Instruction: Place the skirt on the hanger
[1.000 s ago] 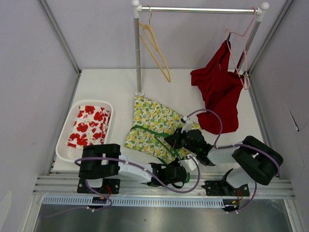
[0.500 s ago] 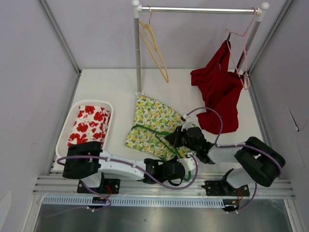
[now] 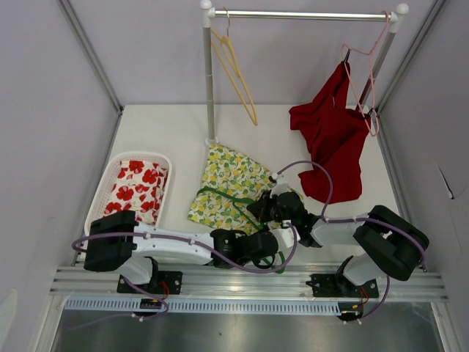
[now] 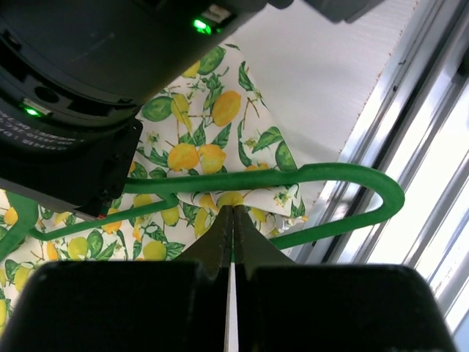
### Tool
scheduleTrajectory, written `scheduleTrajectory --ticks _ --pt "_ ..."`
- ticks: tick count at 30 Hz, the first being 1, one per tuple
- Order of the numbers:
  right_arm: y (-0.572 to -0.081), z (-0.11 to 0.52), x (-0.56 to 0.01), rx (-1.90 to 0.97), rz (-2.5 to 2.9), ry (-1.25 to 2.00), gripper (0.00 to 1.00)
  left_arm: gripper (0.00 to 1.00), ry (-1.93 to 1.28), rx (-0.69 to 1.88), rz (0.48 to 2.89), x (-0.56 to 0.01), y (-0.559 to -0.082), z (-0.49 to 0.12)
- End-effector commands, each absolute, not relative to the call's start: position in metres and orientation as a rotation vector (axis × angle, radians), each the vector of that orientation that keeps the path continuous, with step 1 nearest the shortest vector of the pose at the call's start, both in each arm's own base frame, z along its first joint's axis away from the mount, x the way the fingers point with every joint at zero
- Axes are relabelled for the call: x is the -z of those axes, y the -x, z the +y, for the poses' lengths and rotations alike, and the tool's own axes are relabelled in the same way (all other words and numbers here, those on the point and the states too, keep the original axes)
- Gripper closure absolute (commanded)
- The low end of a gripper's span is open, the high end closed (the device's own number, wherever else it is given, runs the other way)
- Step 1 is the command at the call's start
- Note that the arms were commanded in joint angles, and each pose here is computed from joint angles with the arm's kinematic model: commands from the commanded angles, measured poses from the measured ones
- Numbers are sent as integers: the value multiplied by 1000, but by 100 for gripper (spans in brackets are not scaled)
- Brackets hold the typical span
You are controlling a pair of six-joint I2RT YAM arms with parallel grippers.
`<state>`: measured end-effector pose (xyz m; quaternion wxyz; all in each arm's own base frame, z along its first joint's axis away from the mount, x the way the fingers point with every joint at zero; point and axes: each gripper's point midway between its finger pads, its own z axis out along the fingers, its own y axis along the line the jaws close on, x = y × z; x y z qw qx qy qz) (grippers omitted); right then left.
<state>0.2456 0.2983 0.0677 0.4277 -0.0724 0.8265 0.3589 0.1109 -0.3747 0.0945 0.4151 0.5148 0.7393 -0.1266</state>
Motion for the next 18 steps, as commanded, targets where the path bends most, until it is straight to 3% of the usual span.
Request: scheduleTrajectory --ticks 1,5,11,18 --pt "-230 253 -2 -592 2281 260 100 100 -1309 408 1812 -120 -107 -385" --pt "-230 251 0 -586 2287 258 100 100 -1273 420 1839 -117 -106 -375" --pt "-228 254 7 -592 2302 263 100 100 -1116 477 1819 -174 -132 -368" --pt "-229 257 4 -589 2301 286 100 100 -1095 467 1820 -192 -146 -367"
